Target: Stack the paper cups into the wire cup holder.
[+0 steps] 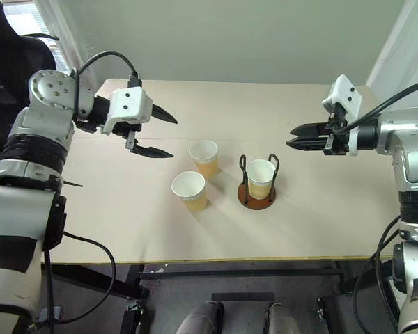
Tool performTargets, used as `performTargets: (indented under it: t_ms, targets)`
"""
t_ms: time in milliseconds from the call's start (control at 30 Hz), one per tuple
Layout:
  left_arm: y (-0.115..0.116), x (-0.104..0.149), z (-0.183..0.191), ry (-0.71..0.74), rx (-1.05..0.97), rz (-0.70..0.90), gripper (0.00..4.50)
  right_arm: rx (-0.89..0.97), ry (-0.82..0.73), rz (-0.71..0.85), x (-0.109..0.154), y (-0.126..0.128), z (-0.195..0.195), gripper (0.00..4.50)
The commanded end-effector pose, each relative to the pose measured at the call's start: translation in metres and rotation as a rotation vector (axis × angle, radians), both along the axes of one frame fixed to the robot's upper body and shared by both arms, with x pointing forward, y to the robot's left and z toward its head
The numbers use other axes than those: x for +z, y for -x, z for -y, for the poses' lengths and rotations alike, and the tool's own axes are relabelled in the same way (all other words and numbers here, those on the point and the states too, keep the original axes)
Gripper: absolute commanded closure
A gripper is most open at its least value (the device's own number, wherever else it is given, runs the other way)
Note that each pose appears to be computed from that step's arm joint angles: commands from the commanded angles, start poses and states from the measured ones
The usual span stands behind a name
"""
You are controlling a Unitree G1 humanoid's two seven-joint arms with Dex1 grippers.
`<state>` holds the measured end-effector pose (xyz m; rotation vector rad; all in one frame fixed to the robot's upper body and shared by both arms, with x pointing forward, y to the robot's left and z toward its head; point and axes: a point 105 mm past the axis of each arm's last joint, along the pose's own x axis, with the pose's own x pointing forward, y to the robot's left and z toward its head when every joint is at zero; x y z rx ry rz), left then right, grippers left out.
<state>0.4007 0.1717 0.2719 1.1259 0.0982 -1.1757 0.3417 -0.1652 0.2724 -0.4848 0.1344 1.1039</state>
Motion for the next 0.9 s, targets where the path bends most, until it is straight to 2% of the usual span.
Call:
performTargets:
  t_ms: [33, 100, 200, 600, 900]
  targets:
    - [-0.002, 0.024, 0.010, 0.007, -0.024, 0.090, 0.00, -0.006, -0.010, 0.012, 0.009, 0.007, 0.003, 3.04]
    - [-0.002, 0.025, 0.013, 0.009, -0.030, 0.088, 0.00, -0.027, -0.003, 0.024, 0.009, 0.004, 0.005, 2.67]
    - [-0.003, 0.018, 0.014, -0.024, -0.033, 0.077, 0.00, -0.035, 0.041, 0.058, 0.007, 0.004, 0.006, 1.74]
    - [-0.010, -0.009, 0.015, -0.345, -0.052, 0.096, 0.00, -0.040, 0.076, 0.042, 0.003, 0.003, 0.010, 1.74]
    - [-0.021, -0.018, 0.027, -0.430, -0.057, 0.193, 0.00, -0.034, 0.097, 0.040, 0.004, 0.004, 0.011, 1.74]
